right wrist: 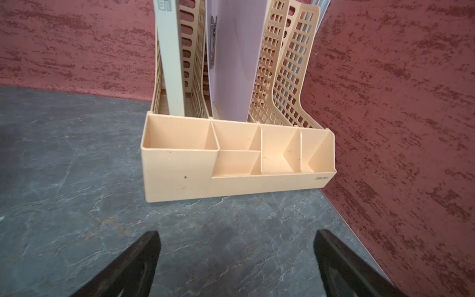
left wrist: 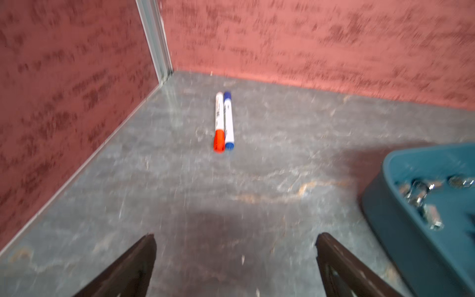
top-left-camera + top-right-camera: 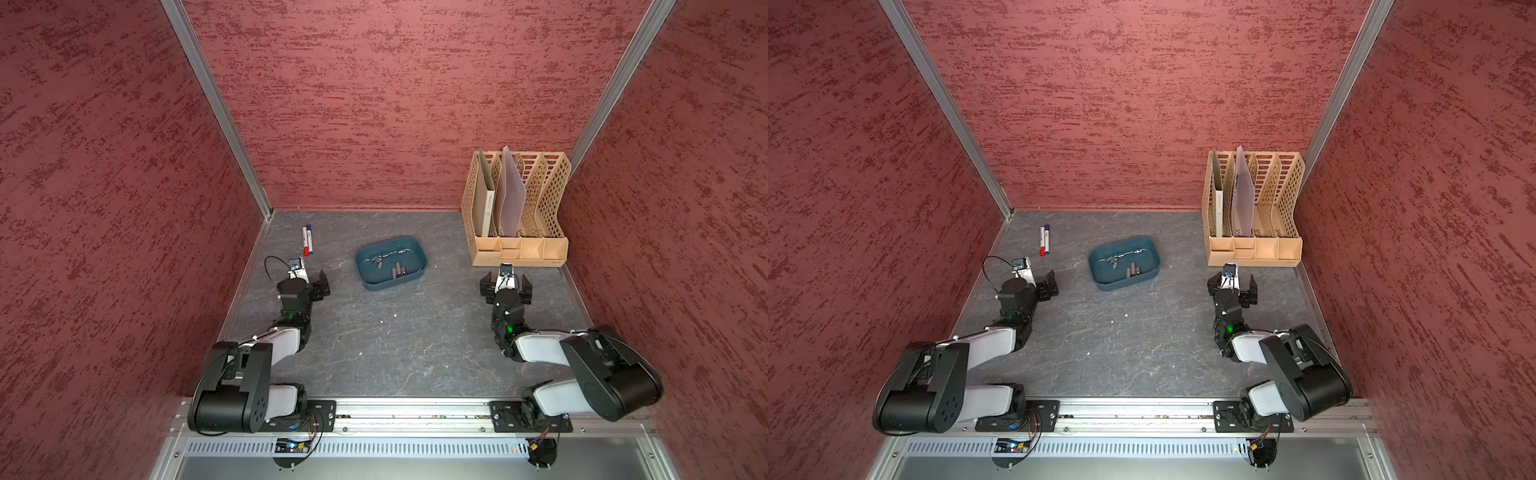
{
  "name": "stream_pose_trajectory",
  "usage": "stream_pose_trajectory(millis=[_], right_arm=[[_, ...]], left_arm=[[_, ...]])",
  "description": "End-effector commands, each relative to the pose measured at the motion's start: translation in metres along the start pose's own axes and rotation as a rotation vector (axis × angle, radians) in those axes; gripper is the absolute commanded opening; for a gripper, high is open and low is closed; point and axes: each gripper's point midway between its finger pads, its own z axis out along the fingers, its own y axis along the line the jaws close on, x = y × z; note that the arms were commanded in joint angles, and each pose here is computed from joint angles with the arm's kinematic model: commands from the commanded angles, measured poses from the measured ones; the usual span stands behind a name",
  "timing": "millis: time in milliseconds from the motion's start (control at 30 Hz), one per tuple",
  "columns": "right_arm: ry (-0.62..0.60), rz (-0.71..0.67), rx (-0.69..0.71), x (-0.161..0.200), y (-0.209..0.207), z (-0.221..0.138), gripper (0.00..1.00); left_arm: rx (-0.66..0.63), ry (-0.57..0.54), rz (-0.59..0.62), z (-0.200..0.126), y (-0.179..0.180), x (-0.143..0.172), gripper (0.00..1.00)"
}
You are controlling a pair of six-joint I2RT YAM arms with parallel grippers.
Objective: Put the socket on the desktop into the storage box
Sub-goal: Reset both arms
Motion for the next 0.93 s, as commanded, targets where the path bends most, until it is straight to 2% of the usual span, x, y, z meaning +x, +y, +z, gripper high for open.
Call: stream_pose_trajectory(millis=[0, 67, 133, 167, 233, 300, 400, 633, 900], right_arm=[[-0.096, 0.126, -0.017, -0.015, -0.010, 0.011, 0.98], [-0.084, 0.133, -0.051, -0.015, -0.008, 0.013, 0.98], [-0.081, 0.112, -0.199, -0.008, 0.010, 0.013, 0.98], [-0.087, 0.126, -0.227, -0.004, 0.011, 0.013, 0.98], [-0.110, 0.134, -0.225, -0.001, 0.010, 0.016, 0.98], [-0.049, 0.122, -0.249, 0.004, 0.016, 0.019, 0.98], [0.027, 0.123, -0.229, 0.006, 0.017, 0.037, 0.98], [-0.018, 0.126, -0.249, 0.004, 0.015, 0.031, 0.98], [0.001, 0.112, -0.277, 0.004, 0.021, 0.033, 0.98]], left_arm=[[0.022, -0.150, 0.008, 0.000, -0.004, -0.018, 1.00], [0.044, -0.159, 0.023, 0.002, -0.008, -0.011, 1.00], [0.046, -0.178, 0.045, 0.005, -0.011, -0.009, 1.00], [0.048, -0.142, 0.055, 0.008, -0.015, -0.006, 1.00], [0.060, -0.117, 0.063, 0.016, -0.017, -0.006, 1.00], [0.027, -0.069, 0.026, 0.022, -0.008, -0.003, 1.00], [0.019, -0.066, 0.014, 0.024, -0.005, -0.004, 1.00], [0.024, -0.072, 0.012, 0.024, -0.005, -0.006, 1.00], [0.054, -0.051, 0.001, 0.026, -0.006, -0.004, 1.00]])
